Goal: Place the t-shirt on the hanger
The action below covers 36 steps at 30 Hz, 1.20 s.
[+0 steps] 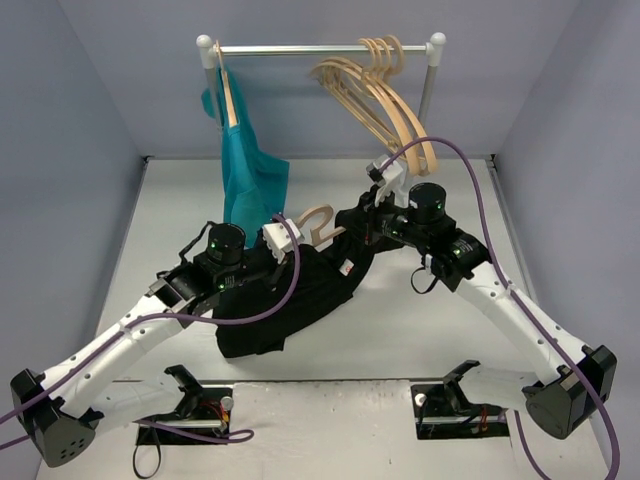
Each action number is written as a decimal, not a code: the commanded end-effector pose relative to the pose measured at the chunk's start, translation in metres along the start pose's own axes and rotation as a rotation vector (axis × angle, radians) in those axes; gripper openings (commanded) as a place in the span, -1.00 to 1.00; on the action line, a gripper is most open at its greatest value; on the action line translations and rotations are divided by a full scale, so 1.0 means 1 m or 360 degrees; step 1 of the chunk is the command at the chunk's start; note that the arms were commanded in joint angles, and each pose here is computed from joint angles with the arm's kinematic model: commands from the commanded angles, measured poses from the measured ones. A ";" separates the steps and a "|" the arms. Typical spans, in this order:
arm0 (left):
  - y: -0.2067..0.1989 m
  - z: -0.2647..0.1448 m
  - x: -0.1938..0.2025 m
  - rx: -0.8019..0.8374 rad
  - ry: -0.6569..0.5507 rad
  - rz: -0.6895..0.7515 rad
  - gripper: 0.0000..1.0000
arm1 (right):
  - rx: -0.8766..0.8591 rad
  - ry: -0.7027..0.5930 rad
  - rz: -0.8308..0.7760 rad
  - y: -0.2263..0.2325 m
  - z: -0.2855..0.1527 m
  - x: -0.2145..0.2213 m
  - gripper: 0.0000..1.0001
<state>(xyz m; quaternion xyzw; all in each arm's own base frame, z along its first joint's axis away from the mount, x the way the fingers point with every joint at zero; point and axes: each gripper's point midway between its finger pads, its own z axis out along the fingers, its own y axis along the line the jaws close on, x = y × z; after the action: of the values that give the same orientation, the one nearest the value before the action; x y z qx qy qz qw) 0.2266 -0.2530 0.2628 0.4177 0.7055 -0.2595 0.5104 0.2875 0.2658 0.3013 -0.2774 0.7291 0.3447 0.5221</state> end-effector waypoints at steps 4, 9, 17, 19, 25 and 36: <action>0.016 -0.001 -0.069 -0.0097 -0.0478 0.0137 -1.00 | -0.0086 -0.0070 -0.0058 0.014 0.001 -0.018 -0.53; 0.023 -0.007 -0.058 -0.0131 -0.0404 0.0177 -1.00 | -0.0026 -0.0087 -0.0135 0.005 -0.013 -0.029 -0.22; 0.020 -0.009 -0.053 -0.0102 -0.0339 0.0198 -1.00 | -0.0068 -0.0200 -0.0186 -0.001 -0.044 -0.058 0.03; 0.018 -0.008 -0.053 -0.0082 -0.0347 0.0199 -1.00 | -0.0051 -0.0225 -0.0205 -0.005 -0.052 -0.064 0.05; 0.012 -0.015 -0.051 -0.0010 -0.0295 0.0237 -1.00 | -0.0077 -0.0093 -0.0393 -0.014 -0.059 -0.045 0.06; -0.015 -0.032 -0.046 0.0260 -0.0139 0.0359 -1.00 | -0.0342 0.0033 -0.0860 -0.005 -0.059 -0.011 0.23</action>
<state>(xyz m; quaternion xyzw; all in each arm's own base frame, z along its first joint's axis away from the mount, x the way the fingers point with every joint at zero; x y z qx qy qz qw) 0.2171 -0.2451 0.2788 0.4864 0.6634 -0.2538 0.5087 0.2711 0.2101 0.3081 -0.4540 0.6630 0.2691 0.5309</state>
